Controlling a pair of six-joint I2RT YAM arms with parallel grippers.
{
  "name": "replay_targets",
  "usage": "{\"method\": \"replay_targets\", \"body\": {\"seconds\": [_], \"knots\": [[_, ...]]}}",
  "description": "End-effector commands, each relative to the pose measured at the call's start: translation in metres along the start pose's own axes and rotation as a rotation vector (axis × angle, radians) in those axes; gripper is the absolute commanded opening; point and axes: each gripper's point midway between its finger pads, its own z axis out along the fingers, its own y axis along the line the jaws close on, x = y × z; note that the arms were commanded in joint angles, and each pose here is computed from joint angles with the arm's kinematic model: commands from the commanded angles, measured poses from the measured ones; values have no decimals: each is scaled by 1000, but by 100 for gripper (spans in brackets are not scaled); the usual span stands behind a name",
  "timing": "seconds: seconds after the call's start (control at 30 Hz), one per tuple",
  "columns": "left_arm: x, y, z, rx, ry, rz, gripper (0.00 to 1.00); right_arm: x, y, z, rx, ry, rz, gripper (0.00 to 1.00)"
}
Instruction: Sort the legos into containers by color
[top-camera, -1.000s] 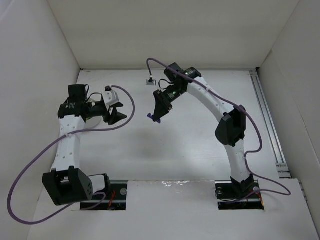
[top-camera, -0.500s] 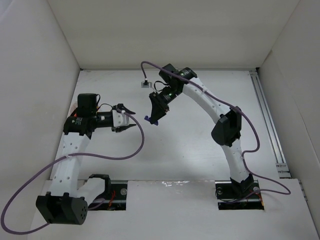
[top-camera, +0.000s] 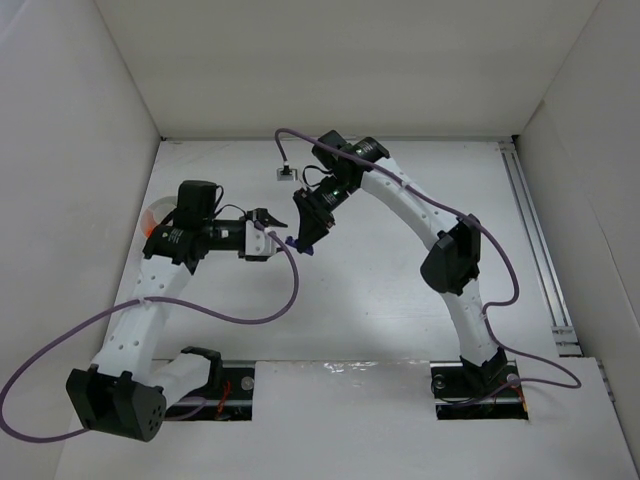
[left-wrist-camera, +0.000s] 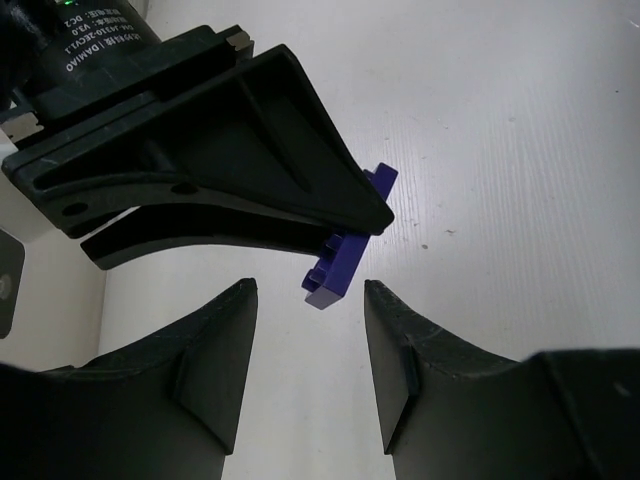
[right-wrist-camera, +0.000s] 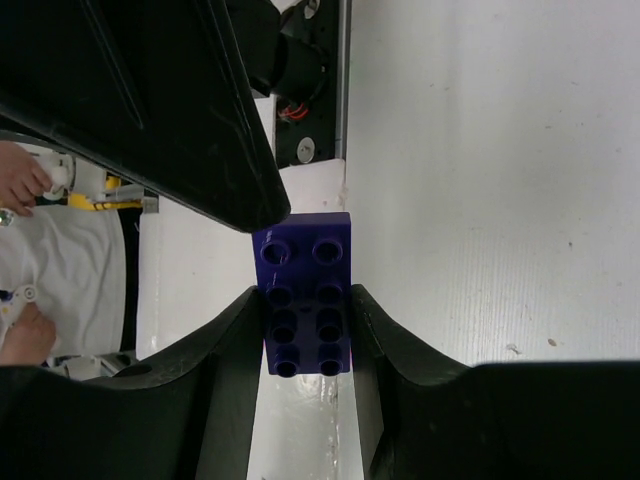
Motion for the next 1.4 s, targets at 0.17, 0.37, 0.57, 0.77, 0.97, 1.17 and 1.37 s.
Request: {"method": "replay_targets", "body": {"seconds": [0.17, 0.37, 0.57, 0.77, 0.97, 1.17, 1.37], "knots": [[-9, 4, 9, 13, -8, 113, 43, -7, 17, -1, 2, 0, -41, 0], [-1, -2, 15, 41, 18, 108, 41, -8, 19, -3, 13, 0, -50, 0], [6, -3, 17, 55, 32, 93, 34, -8, 20, -5, 23, -2, -58, 0], [10, -4, 18, 63, 44, 95, 31, -8, 19, -5, 32, 1, -58, 0], [10, -5, 19, 68, 48, 110, 25, -11, 24, -8, 35, -7, -74, 0], [11, -5, 23, 85, 46, 111, 18, -12, 27, -6, 31, -6, -86, 0], [10, -7, 24, 92, 41, 114, 14, -14, 27, -7, 41, -7, -94, 3]]}}
